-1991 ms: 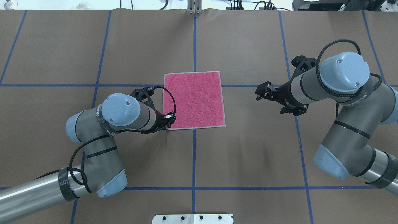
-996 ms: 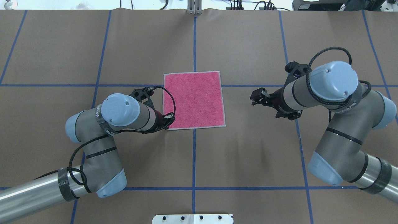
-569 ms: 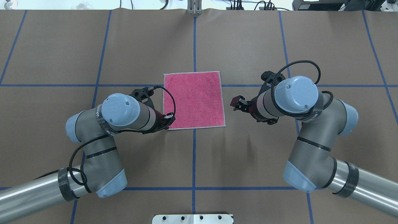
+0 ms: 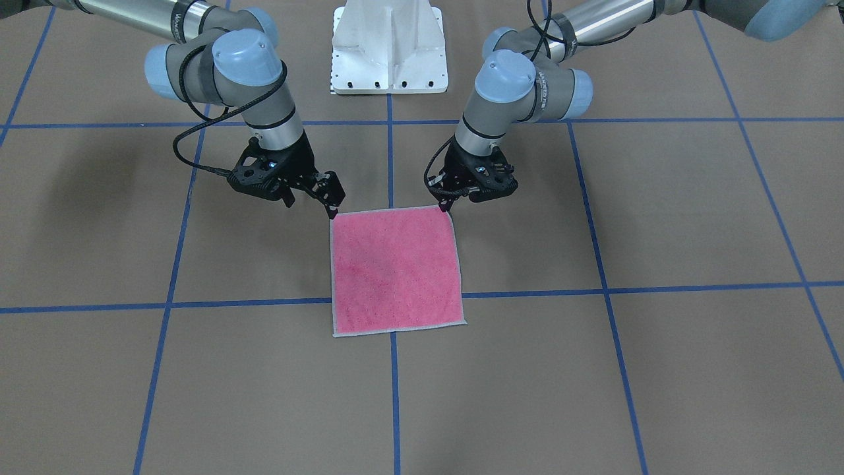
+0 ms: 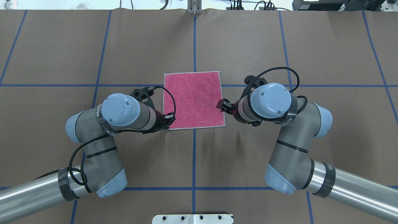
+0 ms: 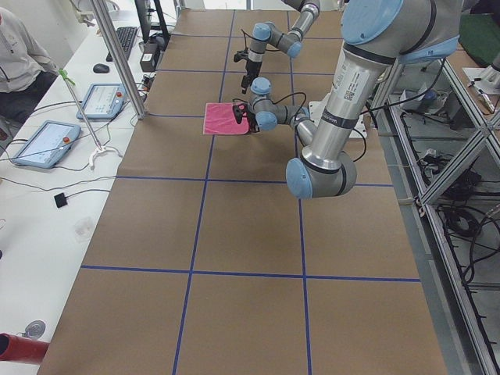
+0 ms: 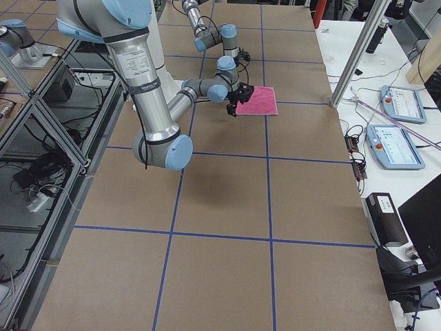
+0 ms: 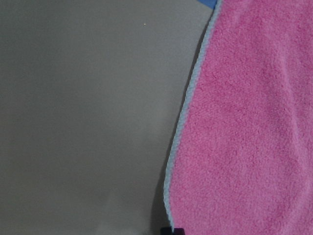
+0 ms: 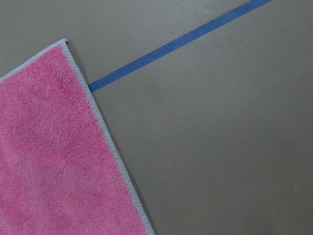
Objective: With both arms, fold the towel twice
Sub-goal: 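Move the right gripper to the towel corner nearest it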
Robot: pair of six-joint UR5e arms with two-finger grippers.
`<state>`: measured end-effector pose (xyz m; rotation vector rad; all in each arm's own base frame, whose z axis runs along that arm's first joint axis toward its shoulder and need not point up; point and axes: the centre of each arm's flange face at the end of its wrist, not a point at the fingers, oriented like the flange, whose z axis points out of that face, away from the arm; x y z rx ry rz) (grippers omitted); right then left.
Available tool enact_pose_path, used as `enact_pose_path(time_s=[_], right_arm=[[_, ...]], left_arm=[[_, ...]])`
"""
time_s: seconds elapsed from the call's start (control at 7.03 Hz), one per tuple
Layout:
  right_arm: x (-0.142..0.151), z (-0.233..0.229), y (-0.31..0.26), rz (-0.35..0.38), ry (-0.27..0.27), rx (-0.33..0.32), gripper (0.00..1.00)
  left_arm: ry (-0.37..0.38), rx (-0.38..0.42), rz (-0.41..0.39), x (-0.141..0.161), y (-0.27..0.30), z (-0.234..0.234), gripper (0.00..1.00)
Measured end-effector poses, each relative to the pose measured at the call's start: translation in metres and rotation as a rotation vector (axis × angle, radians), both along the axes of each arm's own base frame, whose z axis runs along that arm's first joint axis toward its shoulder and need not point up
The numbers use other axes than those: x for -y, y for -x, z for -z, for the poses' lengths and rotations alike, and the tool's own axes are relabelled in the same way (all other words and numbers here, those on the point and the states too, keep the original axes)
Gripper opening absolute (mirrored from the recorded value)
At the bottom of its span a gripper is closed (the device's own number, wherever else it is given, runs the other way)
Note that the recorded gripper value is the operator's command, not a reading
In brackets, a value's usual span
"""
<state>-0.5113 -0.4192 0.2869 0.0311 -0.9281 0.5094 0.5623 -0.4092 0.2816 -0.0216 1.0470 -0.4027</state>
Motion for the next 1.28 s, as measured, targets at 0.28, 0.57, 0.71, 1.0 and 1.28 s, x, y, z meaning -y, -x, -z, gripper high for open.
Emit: enact_pose_path(time_s=[0.28,0.57,0.71,1.0,1.28], right_arm=[[-0.001,0.005,0.011,-0.007,0.010,0.004,0.84],[-0.008,0.000,0.024,-0.024,0.009,-0.007,0.75],[-0.009,-0.003,0.030,-0.032,0.012,0.002,0.71],[-0.012,-0.012,0.040,-0.043,0.024,0.024,0.68],[-0.018,-0.014,0.046,-0.048,0.033,0.029,0.60]], left_arm=[[0.000,0.000,-0.001,0.000,0.000,0.000,0.00],[-0.001,-0.001,-0.001,0.000,0.000,0.000,0.00],[-0.001,-0.002,-0.001,0.000,0.000,0.000,0.00],[-0.001,-0.002,-0.001,0.000,0.000,0.001,0.00],[-0.002,-0.002,0.000,0.000,0.000,0.001,0.00]])
